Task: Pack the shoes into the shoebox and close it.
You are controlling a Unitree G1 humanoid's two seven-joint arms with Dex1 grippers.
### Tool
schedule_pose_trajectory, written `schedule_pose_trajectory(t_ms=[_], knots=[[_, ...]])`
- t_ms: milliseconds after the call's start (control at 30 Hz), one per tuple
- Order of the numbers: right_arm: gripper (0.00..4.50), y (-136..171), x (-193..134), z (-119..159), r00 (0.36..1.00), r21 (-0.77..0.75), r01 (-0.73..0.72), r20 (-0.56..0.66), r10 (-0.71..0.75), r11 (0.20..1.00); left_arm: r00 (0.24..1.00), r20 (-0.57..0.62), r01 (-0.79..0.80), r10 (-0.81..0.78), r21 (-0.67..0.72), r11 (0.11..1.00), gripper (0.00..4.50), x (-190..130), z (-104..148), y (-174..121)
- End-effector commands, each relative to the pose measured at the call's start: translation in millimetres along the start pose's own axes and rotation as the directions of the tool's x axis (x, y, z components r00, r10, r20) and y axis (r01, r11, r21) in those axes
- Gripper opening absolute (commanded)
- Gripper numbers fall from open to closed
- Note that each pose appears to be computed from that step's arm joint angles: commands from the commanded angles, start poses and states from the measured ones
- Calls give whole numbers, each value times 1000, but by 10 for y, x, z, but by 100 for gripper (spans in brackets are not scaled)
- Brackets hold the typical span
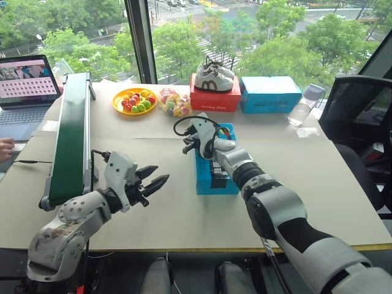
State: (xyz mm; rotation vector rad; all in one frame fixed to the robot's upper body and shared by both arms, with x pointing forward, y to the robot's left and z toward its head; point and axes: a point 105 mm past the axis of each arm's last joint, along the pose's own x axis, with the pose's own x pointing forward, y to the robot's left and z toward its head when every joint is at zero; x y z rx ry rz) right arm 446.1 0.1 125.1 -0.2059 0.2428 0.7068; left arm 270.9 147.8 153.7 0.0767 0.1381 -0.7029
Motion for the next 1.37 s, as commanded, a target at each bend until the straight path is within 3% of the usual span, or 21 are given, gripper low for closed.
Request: schedule_pose_trajectory(t_ms=[33, 300, 533, 600, 667, 733, 867, 933, 1100, 1367], knots=[[2, -123, -72, -305, 997, 76, 26, -72, -21, 997, 999, 34, 21, -22, 32, 999, 233, -3, 117, -55], [2, -643, -417, 836, 956, 252, 8, 282, -81, 968, 998, 59, 15, -17, 43, 999, 233, 74, 146, 0], [2, -1335, -1165, 1011, 893, 450, 64, 373, -253, 891, 985, 124, -122, 118, 26, 992, 233, 88, 146, 256], [2, -1564, -1442, 885, 865, 436, 182, 355, -354, 881, 964, 145, -227, 222, 23, 974, 233, 66, 133, 418], [2, -1796, -1823, 550, 824, 289, 395, 308, -476, 872, 915, 180, -363, 360, -15, 932, 233, -6, 118, 622], [2, -1864, -2064, 233, 808, 170, 505, 251, -532, 846, 863, 193, -467, 467, -49, 883, 233, -71, 83, 762], [2, -1833, -2371, -507, 780, 94, 613, 86, -619, 785, 766, 182, -604, 616, -122, 788, 233, -155, -51, 888], [2, -1760, -2422, -704, 780, 80, 619, 52, -624, 781, 737, 169, -633, 654, -164, 756, 233, -172, -118, 904], [2, -1693, -2452, -941, 753, 100, 655, 3, -658, 749, 718, 144, -648, 681, -219, 729, 233, -164, -241, 888], [2, -1694, -2447, -1021, 725, 115, 685, -14, -688, 719, 711, 138, -657, 689, -217, 722, 233, -183, -295, 919]])
